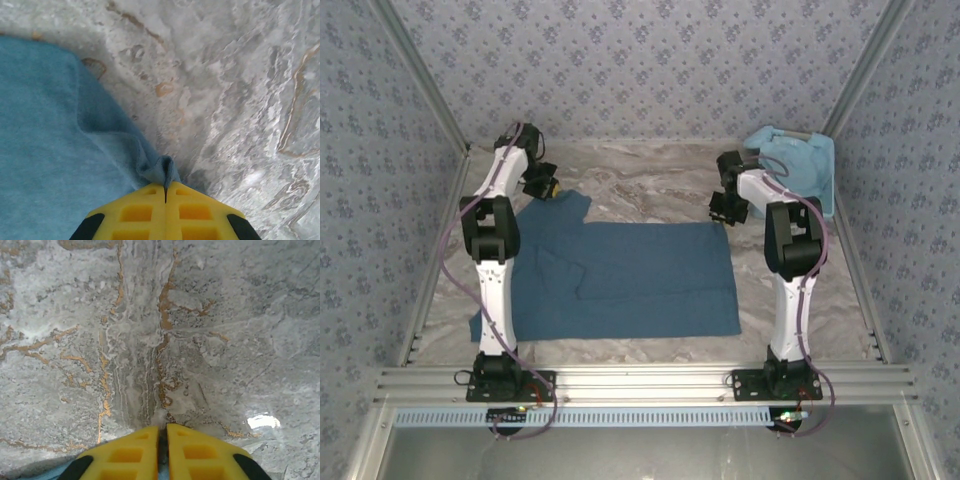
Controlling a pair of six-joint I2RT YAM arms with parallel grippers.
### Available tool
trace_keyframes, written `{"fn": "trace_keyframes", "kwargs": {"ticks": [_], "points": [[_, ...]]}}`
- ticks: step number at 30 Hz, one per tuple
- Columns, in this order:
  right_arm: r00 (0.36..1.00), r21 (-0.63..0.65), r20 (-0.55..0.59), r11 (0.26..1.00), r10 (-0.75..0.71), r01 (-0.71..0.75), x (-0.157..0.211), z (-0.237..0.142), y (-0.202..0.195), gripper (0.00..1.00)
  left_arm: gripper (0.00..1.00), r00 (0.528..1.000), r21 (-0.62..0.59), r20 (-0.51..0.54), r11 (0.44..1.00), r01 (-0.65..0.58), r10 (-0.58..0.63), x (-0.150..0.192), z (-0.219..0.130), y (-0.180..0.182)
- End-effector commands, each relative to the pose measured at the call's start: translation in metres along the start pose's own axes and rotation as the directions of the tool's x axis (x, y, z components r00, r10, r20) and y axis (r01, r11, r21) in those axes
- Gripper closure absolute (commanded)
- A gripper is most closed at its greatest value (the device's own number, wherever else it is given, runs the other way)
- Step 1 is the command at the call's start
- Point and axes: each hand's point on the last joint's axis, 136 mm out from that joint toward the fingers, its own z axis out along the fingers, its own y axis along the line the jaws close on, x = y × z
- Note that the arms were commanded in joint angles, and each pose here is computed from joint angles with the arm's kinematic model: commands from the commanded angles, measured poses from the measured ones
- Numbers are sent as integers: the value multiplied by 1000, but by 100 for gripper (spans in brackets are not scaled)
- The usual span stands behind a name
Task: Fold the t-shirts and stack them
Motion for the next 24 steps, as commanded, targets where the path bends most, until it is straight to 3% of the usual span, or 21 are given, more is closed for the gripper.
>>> {"fn": "trace_keyframes", "kwargs": {"ticks": [1, 11, 24], "points": [[999, -9, 13, 999, -51, 51, 0, -8, 6, 98, 100, 998, 83, 18, 994, -65, 63, 10, -48, -10], [969, -6, 112, 975, -218, 220, 6, -57, 21, 100, 100, 997, 89, 31, 994, -70, 67, 48, -86, 70], [972, 60, 123, 979, -200, 194, 66, -89, -11, 100, 100, 989, 76, 122, 993, -90, 80, 91, -169, 187]]}}
